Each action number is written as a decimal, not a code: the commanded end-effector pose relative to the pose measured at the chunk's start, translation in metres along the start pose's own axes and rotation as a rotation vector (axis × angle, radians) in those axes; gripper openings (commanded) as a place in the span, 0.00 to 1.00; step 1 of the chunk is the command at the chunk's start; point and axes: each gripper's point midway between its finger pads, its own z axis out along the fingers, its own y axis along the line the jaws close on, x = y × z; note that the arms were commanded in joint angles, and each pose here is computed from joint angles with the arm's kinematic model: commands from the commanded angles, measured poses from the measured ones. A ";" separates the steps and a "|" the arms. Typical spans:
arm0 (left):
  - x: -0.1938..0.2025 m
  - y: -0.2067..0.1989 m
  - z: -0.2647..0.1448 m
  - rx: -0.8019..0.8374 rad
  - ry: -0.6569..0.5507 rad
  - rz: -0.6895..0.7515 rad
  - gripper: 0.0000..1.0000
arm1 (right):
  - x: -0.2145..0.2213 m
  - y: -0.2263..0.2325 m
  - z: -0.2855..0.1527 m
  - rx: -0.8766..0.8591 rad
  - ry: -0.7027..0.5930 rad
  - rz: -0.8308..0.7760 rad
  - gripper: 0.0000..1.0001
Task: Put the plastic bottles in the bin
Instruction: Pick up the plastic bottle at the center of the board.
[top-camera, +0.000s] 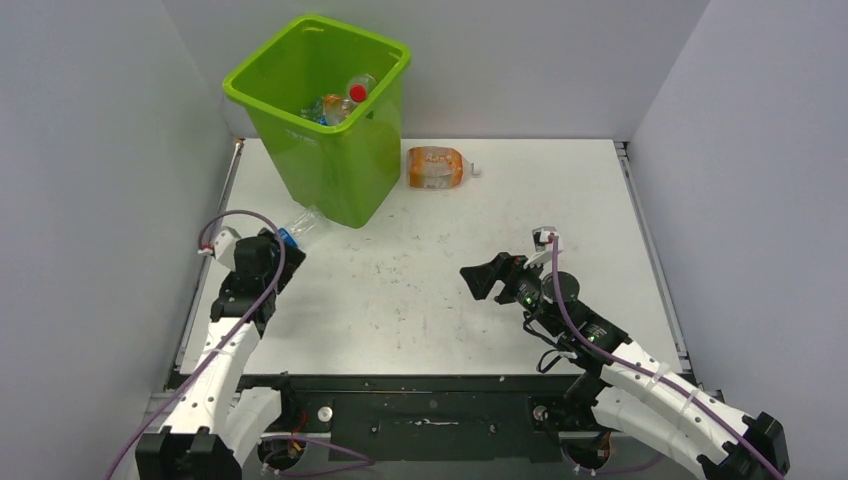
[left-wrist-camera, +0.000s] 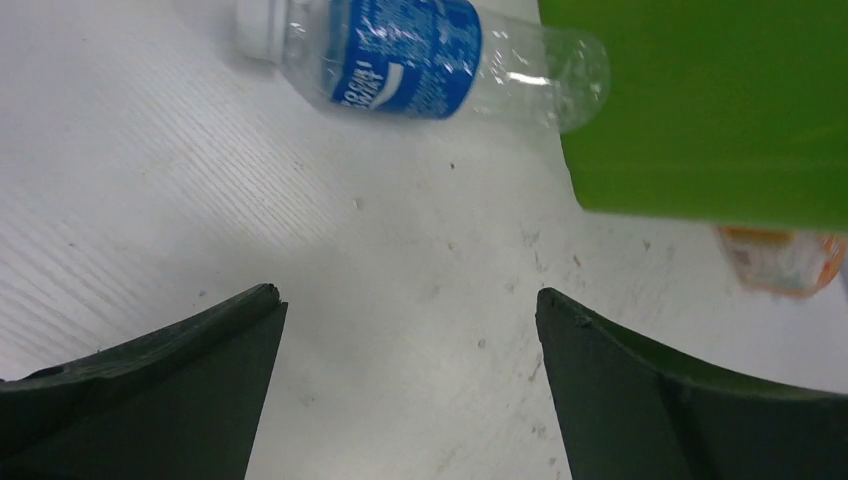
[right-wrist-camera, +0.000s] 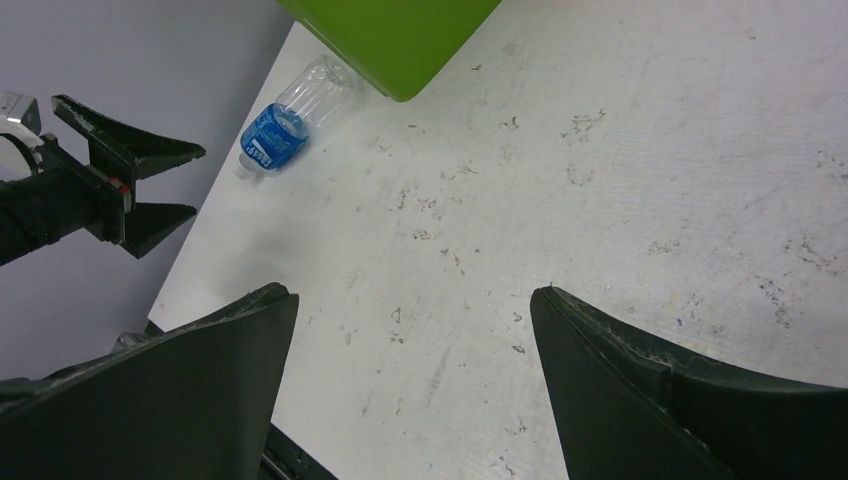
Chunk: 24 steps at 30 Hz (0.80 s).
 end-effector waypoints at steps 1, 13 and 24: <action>-0.049 -0.001 0.019 -0.037 -0.119 -0.408 0.96 | -0.017 0.016 0.000 -0.056 -0.053 -0.013 0.90; -0.075 0.052 0.072 -0.267 -0.194 -0.885 0.96 | -0.023 0.017 0.001 -0.054 -0.053 -0.087 0.90; -0.064 0.028 0.127 -0.401 -0.017 -0.922 0.96 | -0.013 0.009 0.015 -0.028 -0.010 -0.128 0.90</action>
